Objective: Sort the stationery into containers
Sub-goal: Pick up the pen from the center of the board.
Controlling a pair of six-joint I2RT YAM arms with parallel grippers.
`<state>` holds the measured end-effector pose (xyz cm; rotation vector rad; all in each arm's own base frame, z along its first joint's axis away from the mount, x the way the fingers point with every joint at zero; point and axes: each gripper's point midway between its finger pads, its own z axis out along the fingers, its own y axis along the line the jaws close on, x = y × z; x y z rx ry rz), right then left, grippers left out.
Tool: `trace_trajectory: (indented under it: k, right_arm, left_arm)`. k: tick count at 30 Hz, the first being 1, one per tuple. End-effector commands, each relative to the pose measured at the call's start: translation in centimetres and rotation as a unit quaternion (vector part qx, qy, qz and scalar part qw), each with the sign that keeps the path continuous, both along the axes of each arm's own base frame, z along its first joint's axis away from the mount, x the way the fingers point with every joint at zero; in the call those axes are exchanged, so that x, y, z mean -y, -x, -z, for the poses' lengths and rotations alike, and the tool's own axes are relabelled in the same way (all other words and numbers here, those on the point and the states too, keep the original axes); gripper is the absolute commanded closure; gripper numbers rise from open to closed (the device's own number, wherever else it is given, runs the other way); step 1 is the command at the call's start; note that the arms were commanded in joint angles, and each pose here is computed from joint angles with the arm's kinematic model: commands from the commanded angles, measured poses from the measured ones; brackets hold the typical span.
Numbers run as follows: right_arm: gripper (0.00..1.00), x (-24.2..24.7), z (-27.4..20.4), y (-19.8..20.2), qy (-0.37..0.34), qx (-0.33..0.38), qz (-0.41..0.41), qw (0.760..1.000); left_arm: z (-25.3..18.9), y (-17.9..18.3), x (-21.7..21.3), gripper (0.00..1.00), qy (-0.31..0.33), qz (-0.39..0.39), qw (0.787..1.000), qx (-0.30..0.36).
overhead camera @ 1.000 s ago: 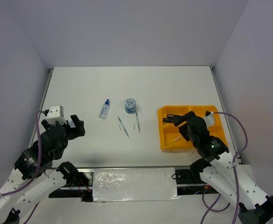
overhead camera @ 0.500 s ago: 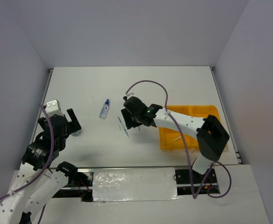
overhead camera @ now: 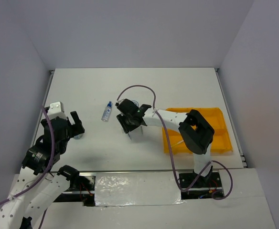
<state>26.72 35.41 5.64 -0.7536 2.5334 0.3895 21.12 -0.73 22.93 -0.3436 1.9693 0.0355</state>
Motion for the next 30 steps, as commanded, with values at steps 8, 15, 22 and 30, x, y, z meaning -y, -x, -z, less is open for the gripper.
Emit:
trace_trajectory:
  k: [8,15,22,30]
  right_arm:
    - [0.57,-1.2,-0.7,-1.7,0.008,0.02,0.001,1.0]
    - [0.58,-1.2,0.8,-1.6,0.022,0.01,0.003,1.0]
    - [0.6,-1.5,2.0,-2.1,0.038,0.002,-0.002,0.999]
    - [0.69,0.8,5.2,-1.6,0.082,-0.011,0.023,0.996]
  left_arm:
    - [-1.4,-0.4,0.4,0.01,0.008,0.015,0.999,0.032]
    - [-1.8,-0.1,0.2,0.01,0.014,0.011,0.999,0.046]
    - [-1.4,-0.4,0.4,0.01,0.009,0.015,0.999,0.036]
    - [-1.3,-0.5,0.7,0.01,0.008,0.022,0.999,0.034]
